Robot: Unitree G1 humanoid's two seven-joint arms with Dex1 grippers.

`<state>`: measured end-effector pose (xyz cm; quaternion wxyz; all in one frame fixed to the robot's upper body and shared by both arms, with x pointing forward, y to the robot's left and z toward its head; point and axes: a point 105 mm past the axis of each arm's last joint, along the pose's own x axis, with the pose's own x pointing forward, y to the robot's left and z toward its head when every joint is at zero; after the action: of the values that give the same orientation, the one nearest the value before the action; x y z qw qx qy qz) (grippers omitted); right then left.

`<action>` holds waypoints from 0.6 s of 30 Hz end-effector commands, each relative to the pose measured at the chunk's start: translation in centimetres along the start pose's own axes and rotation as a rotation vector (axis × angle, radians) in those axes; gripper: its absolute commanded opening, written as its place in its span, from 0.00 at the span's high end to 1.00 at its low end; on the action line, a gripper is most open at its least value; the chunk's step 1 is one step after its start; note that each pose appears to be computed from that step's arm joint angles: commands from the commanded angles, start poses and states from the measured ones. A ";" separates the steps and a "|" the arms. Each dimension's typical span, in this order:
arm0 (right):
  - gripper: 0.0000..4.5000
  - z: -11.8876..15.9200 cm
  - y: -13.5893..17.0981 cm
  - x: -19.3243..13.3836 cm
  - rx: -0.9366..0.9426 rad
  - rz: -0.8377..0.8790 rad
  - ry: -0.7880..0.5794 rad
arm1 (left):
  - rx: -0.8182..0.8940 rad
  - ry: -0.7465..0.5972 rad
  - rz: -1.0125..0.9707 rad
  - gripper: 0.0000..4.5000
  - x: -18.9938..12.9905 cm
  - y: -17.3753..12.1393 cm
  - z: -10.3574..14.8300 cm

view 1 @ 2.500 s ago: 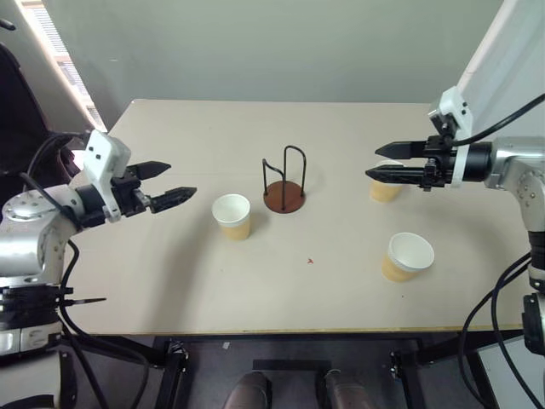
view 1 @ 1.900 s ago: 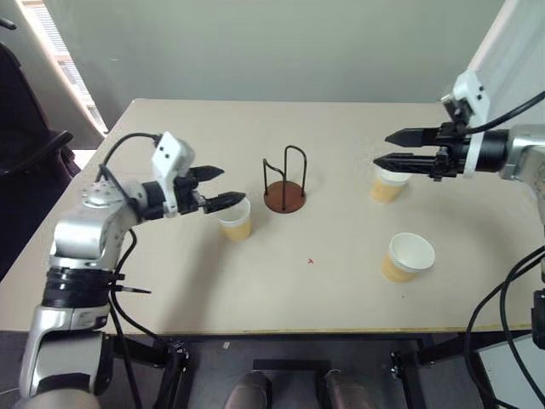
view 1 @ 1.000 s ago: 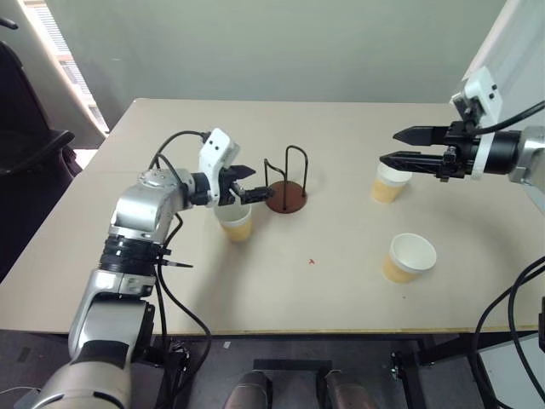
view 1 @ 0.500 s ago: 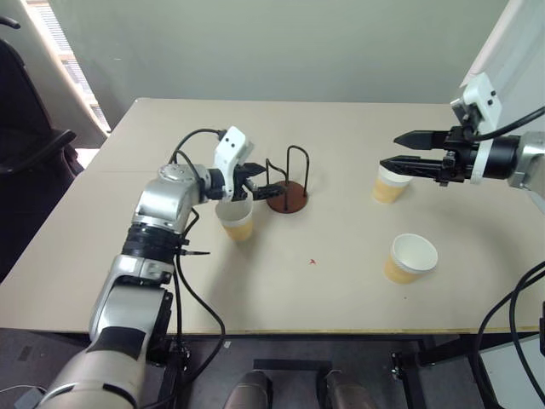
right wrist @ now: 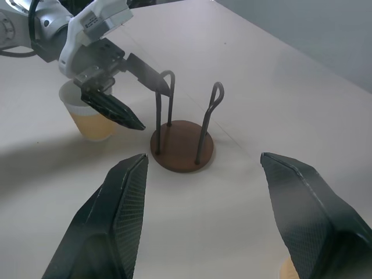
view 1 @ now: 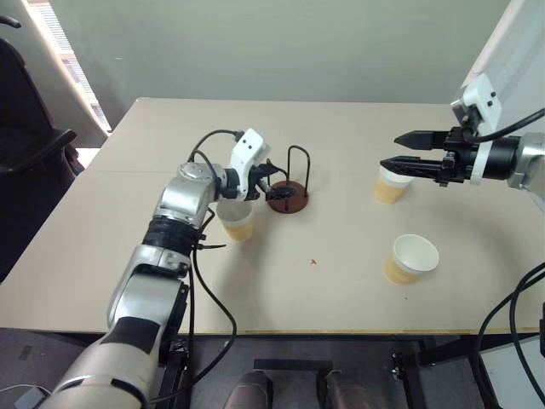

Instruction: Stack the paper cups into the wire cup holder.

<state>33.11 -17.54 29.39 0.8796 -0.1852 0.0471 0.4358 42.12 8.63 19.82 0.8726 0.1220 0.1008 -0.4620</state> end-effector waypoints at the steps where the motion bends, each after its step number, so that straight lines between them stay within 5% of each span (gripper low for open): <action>1: 0.29 1.3 -0.3 -1.1 -0.050 -0.035 -0.035 | 0.064 -0.027 0.000 0.00 0.3 0.0 1.9; 15: 0.29 1.1 -0.3 -1.4 -0.040 -0.049 -0.039 | 0.113 -0.020 0.072 0.00 1.4 0.9 1.6; 18: 0.28 1.1 -0.3 -1.3 -0.037 -0.051 -0.040 | 0.113 -0.039 0.141 0.14 1.5 1.8 1.9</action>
<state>33.19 -18.11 28.95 0.8855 -0.1821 0.0522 0.4243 43.98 7.98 19.15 0.8873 0.1623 0.0878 -0.4227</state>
